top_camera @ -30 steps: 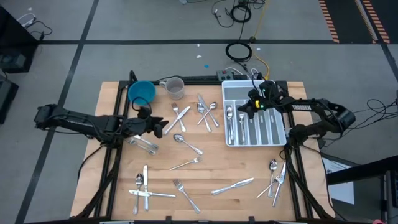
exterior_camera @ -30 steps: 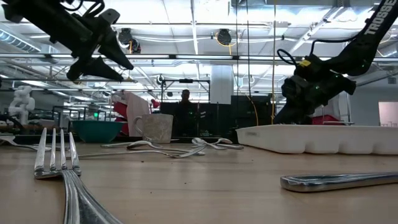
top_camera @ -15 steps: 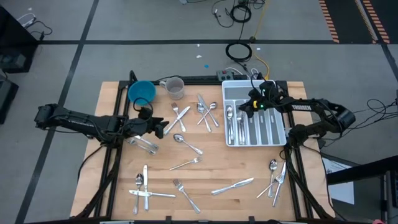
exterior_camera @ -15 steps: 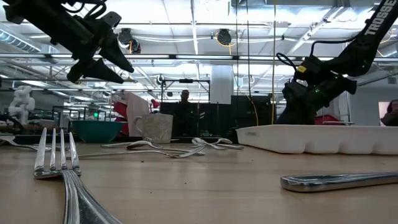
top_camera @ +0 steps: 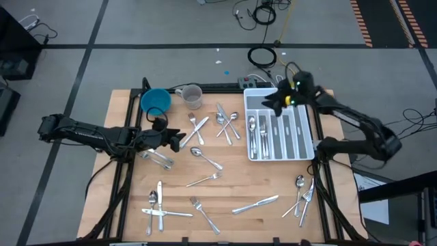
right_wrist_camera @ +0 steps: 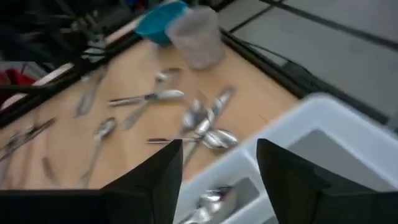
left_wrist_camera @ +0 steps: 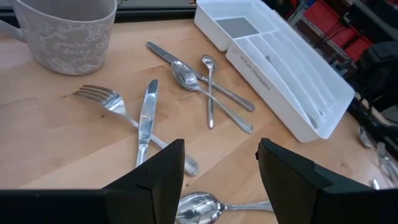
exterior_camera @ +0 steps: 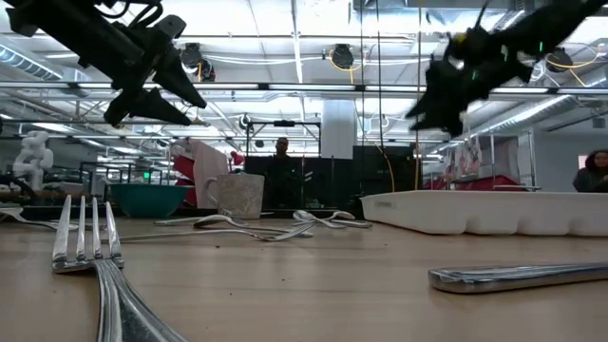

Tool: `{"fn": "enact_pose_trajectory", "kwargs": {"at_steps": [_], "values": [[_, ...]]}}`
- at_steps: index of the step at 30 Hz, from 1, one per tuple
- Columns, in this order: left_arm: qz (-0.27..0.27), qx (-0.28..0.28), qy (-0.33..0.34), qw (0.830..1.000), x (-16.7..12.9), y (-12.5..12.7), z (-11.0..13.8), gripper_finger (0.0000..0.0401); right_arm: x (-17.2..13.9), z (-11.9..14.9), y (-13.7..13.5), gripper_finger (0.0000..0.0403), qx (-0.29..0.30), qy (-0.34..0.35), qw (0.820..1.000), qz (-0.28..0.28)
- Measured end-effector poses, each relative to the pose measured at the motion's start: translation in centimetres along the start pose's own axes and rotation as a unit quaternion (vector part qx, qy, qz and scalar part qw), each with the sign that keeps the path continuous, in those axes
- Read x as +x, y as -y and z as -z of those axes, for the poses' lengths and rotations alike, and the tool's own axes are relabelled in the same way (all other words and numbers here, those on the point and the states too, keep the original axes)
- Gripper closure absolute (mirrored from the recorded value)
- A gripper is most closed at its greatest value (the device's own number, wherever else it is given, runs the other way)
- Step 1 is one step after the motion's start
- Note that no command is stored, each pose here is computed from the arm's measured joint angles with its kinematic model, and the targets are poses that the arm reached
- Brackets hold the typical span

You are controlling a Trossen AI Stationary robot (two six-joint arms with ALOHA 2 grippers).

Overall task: Sort silverware
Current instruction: Put the spoon in the silverware tray

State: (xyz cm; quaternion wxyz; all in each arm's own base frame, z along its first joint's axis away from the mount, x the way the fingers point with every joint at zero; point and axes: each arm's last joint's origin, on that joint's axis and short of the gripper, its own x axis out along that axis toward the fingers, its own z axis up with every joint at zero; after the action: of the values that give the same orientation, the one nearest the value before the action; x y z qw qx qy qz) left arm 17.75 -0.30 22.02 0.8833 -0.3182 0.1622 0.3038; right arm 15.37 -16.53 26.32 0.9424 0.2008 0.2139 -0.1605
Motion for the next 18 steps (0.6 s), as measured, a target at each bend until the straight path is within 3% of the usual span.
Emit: {"fn": "enact_pose_trajectory", "kwargs": {"at_steps": [3,6,12,18], "values": [[0.0,0.001,0.0,1.0,0.0,0.0,0.0,0.0196,-2.7,-0.9,-3.5,0.0202,-0.043,-0.086,0.995,0.021],[0.0,0.007,0.0,1.0,0.0,0.0,0.0,0.0196,-5.3,0.3,-6.2,0.0202,-0.063,-0.212,0.972,0.075],[0.0,0.013,0.0,1.0,0.0,0.0,0.0,0.0196,-8.7,4.3,-8.8,0.0202,0.06,-0.326,0.935,0.126],[0.0,0.014,-0.001,1.0,0.0,0.0,0.0,0.0196,-10.0,8.9,-9.6,0.0202,0.172,-0.363,0.905,0.139]]}}
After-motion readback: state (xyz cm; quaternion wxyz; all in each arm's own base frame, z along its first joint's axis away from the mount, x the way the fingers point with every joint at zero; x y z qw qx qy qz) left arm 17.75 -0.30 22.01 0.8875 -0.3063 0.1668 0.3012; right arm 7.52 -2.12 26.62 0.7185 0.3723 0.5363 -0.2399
